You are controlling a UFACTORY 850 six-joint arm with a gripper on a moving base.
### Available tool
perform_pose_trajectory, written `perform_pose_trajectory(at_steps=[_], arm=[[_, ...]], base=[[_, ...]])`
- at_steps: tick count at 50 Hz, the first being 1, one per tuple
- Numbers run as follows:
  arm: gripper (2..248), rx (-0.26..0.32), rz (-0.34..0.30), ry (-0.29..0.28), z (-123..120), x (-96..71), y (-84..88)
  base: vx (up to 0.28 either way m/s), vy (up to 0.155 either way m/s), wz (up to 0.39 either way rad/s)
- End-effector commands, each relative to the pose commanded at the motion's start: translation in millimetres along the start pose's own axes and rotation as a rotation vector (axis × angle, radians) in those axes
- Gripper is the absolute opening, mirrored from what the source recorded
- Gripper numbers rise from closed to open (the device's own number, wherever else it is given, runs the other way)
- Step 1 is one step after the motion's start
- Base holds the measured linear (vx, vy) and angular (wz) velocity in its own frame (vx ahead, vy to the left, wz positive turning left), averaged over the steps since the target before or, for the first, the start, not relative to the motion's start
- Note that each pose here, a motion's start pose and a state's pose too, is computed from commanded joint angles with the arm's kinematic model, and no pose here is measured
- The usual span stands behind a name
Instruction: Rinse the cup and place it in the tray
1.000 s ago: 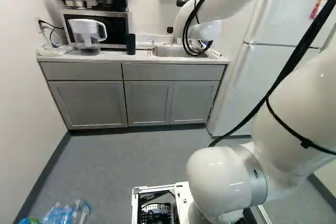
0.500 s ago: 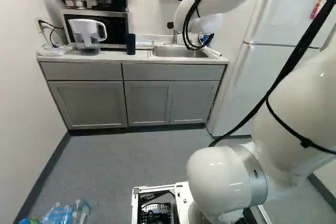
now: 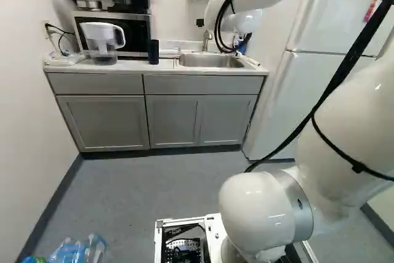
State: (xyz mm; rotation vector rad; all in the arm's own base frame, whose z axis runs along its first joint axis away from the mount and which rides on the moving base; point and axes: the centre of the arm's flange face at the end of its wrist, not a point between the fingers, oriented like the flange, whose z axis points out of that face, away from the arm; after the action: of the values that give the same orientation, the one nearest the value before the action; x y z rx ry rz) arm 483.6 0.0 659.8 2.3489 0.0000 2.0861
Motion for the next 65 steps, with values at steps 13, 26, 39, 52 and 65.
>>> perform_pose_trajectory(at_steps=[13, 26, 39, 52, 65], arm=[[247, 0.0, 0.0, 0.0, 0.0, 0.0, 0.0], [247, 0.0, 0.0, 0.0, 0.0, 0.0, 0.0], [247, 0.0, 0.0, 0.0, 0.0, 0.0, 0.0], [247, 0.0, 0.0, 0.0, 0.0, 0.0, 0.0], [247, 0.0, 0.0, 0.0, 0.0, 0.0, 0.0]], base=[[0.0, 0.0, 0.0], [0.012, -0.006, -0.001], [0.066, -0.031, -0.002], [0.087, -0.048, -0.003], [0.104, -0.064, 0.002]])
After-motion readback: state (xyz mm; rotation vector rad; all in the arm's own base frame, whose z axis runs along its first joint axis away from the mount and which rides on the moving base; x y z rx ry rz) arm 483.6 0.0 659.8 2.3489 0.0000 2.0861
